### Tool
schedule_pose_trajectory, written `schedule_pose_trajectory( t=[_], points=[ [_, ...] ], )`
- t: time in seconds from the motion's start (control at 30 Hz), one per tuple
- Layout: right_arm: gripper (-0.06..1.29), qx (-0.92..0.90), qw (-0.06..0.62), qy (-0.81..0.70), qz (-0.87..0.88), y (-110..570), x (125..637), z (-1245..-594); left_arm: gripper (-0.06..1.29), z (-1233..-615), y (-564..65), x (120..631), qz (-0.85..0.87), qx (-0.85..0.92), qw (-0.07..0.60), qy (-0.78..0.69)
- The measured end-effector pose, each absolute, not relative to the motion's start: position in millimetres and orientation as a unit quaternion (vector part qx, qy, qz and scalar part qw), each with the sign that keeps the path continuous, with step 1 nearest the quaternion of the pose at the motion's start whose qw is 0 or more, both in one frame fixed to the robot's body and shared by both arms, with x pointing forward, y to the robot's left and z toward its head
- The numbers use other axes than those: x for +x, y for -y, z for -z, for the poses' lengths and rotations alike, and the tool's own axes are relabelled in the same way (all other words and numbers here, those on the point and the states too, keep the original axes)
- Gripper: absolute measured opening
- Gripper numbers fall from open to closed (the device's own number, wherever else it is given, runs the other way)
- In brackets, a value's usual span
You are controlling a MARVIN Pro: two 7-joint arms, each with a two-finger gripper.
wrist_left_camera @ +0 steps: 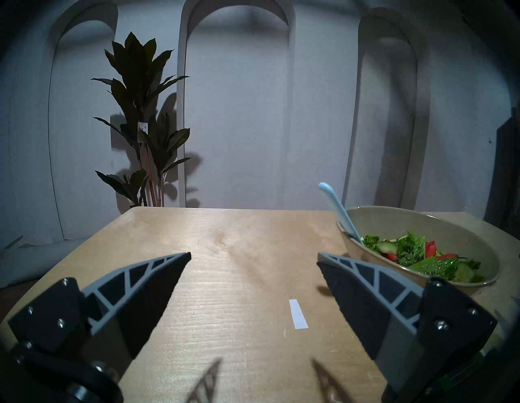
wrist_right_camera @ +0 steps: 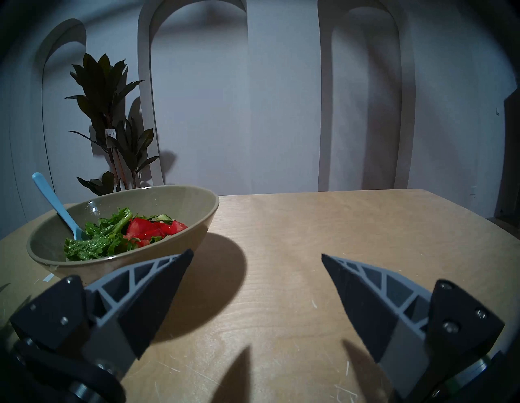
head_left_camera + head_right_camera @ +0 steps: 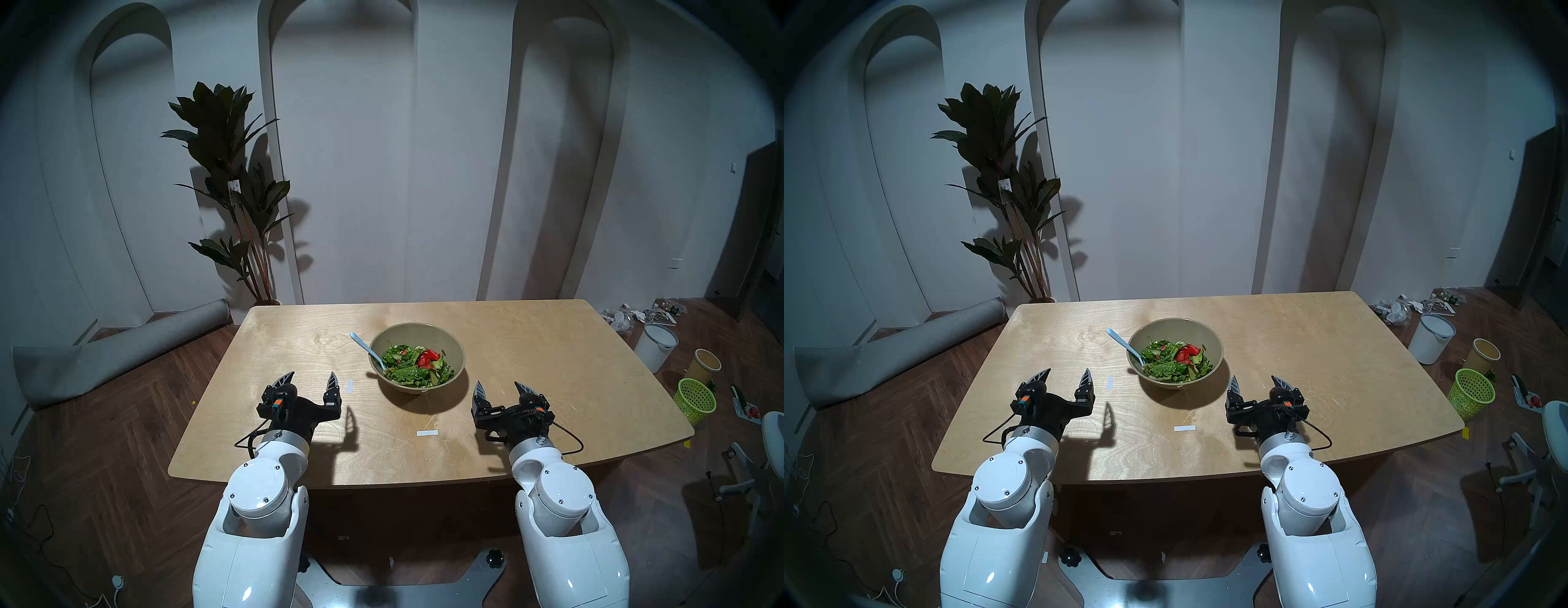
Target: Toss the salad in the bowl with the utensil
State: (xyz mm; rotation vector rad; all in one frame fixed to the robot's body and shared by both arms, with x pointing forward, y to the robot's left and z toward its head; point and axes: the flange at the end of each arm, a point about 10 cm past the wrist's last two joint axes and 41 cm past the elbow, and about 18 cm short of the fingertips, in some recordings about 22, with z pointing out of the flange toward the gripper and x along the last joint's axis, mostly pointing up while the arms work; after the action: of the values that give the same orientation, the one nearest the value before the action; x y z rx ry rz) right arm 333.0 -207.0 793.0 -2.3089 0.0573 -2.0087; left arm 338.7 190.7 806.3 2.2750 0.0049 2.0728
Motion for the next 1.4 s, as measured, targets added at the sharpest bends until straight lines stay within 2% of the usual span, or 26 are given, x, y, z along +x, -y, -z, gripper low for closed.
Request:
schedule_pose_trajectory(
  t=[0.77, 1.4],
  points=[
    [1.23, -0.771, 0.168, -0.124, 0.602, 208, 386, -847, 1.23, -808, -190, 327, -0.664, 0.746, 0.044, -0.006],
    [1.23, -0.824, 0.232, -0.19, 0.481, 201, 429, -840, 1.23, -808, -187, 316, -0.663, 0.747, 0.034, -0.012]
  ],
)
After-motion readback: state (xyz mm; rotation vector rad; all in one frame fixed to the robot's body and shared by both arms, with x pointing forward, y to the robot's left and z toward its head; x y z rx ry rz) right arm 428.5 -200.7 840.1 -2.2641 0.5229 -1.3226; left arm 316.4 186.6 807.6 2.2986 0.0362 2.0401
